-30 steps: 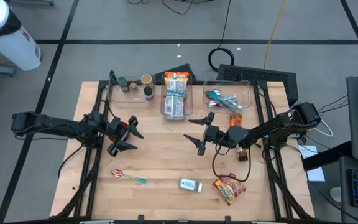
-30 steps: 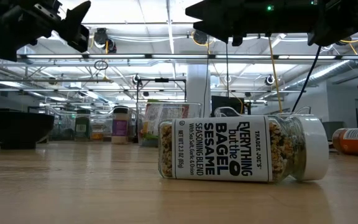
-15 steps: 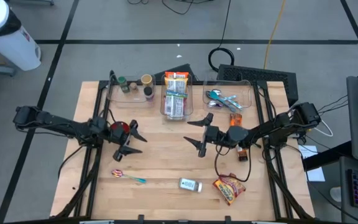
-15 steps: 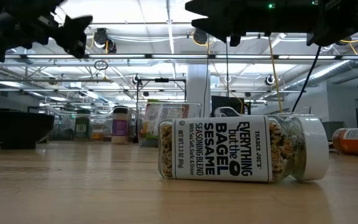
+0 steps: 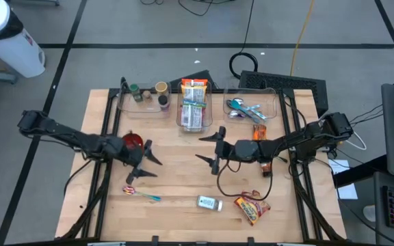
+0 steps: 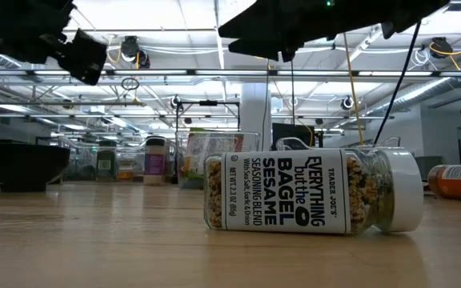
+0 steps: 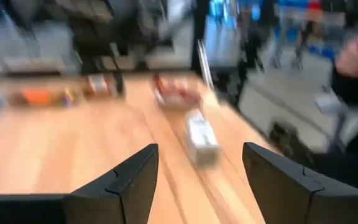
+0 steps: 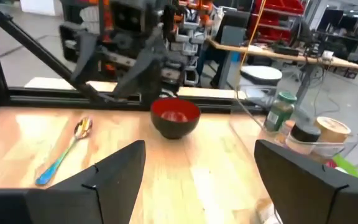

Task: Pick & Place Food Item
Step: Put the bottom blue spoon into the right transparent bin

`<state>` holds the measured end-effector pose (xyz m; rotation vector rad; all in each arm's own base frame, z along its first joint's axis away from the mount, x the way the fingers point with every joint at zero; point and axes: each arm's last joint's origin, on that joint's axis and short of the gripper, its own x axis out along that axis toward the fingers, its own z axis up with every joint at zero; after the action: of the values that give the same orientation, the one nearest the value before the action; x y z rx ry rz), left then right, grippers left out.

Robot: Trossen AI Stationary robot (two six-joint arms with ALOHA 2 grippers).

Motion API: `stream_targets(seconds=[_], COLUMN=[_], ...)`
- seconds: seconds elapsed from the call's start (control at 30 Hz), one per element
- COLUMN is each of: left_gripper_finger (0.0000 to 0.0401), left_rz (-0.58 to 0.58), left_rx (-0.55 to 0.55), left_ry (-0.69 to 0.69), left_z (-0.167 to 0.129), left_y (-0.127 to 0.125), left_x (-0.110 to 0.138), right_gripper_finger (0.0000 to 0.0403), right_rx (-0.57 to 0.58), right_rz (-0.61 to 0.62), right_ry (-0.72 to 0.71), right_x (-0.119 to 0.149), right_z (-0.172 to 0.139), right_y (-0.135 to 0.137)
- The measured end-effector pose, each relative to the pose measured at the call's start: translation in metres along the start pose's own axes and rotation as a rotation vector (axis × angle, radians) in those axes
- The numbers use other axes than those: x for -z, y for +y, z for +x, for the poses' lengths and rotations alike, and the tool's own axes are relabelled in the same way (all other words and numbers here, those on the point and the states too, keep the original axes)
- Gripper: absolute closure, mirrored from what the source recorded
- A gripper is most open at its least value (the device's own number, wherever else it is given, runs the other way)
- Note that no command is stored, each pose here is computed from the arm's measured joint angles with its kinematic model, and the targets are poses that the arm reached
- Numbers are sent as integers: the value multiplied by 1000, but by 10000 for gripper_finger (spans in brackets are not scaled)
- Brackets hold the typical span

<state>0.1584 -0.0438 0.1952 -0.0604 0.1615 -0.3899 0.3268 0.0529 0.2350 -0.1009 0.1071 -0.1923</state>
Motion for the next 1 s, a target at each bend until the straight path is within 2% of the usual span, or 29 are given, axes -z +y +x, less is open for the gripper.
stream_targets(seconds=[0.17, 0.3, 0.53, 0.73, 0.87, 1.0], left_gripper_finger=[162, 162, 162, 162, 162, 162], left_rz=[-53, -66, -156, -173, -192, -270], left_rx=[-54, -132, -134, -151, -163, -132], left_ry=[328, 496, 711, 871, 951, 985], left_z=[-1, -5, 4, 17, 22, 27], left_y=[-15, -29, -50, -64, -72, -78], left_x=[-13, -15, 9, 34, 48, 54], right_gripper_finger=[110, 110, 110, 110, 110, 110], right_rx=[-4, -4, -5, -5, -5, -5], right_rz=[-1, -2, 12, 25, 20, 16], right_ry=[29, 31, 58, 84, 98, 108], right_x=[3, 3, 6, 8, 10, 11], right_z=[0, 0, 0, 0, -1, -1], right_y=[0, 1, 1, 1, 1, 1])
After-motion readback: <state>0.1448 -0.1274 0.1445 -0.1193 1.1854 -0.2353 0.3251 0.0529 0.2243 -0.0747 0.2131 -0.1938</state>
